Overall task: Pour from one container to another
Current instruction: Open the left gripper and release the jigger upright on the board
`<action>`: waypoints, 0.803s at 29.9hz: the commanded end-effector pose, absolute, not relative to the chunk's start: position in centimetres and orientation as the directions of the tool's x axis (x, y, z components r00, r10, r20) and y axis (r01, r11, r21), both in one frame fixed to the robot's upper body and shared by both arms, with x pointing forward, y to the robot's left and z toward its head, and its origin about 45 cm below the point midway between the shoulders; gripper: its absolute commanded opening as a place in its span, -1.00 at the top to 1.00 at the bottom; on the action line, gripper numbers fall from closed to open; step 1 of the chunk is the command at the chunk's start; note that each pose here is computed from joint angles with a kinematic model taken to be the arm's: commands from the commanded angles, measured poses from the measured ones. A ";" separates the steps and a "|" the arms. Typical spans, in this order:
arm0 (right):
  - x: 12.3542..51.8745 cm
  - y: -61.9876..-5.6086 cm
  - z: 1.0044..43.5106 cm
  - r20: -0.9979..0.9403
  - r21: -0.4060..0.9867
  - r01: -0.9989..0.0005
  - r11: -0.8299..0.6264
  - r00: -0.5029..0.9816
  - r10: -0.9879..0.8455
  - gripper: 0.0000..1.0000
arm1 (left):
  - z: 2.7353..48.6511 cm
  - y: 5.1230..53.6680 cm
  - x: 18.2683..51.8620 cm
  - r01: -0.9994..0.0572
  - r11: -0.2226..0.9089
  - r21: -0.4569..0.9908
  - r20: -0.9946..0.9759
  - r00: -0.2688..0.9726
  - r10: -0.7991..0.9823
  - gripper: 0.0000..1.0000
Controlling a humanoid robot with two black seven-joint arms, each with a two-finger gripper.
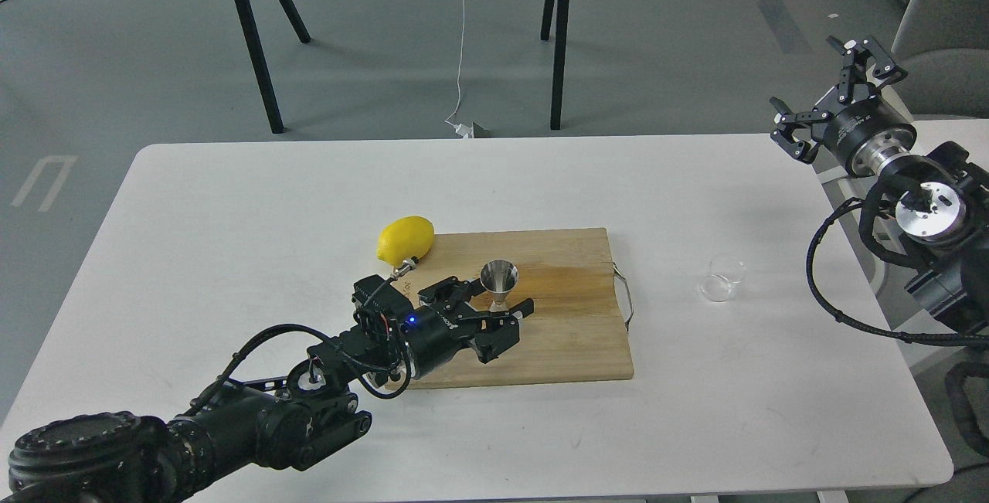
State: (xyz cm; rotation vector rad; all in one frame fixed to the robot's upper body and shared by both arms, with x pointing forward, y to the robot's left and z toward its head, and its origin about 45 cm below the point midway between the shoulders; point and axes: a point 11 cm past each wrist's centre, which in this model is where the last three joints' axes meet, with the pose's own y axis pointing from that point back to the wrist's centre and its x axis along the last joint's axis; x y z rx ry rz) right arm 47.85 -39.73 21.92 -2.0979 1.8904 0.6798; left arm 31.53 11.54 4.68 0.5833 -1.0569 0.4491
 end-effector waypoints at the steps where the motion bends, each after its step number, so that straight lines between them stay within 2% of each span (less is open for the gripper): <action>1: 47.9 -39.8 22.0 -0.486 0.129 -0.982 -0.136 0.057 -0.872 -1.00 | 4.6 11.8 31.6 -0.605 0.761 0.233 0.902 0.427 0.064 -0.65; 11: 47.9 -39.7 22.0 -0.487 0.130 -0.982 -0.137 0.058 -0.872 -1.00 | 4.4 14.0 32.0 -0.625 0.738 0.255 0.905 0.423 0.045 -0.65; 24: 47.7 -39.9 21.7 -0.487 0.135 -0.982 -0.133 0.052 -0.872 -1.00 | 3.5 14.1 30.8 -0.621 0.737 0.268 0.892 0.448 0.054 -0.65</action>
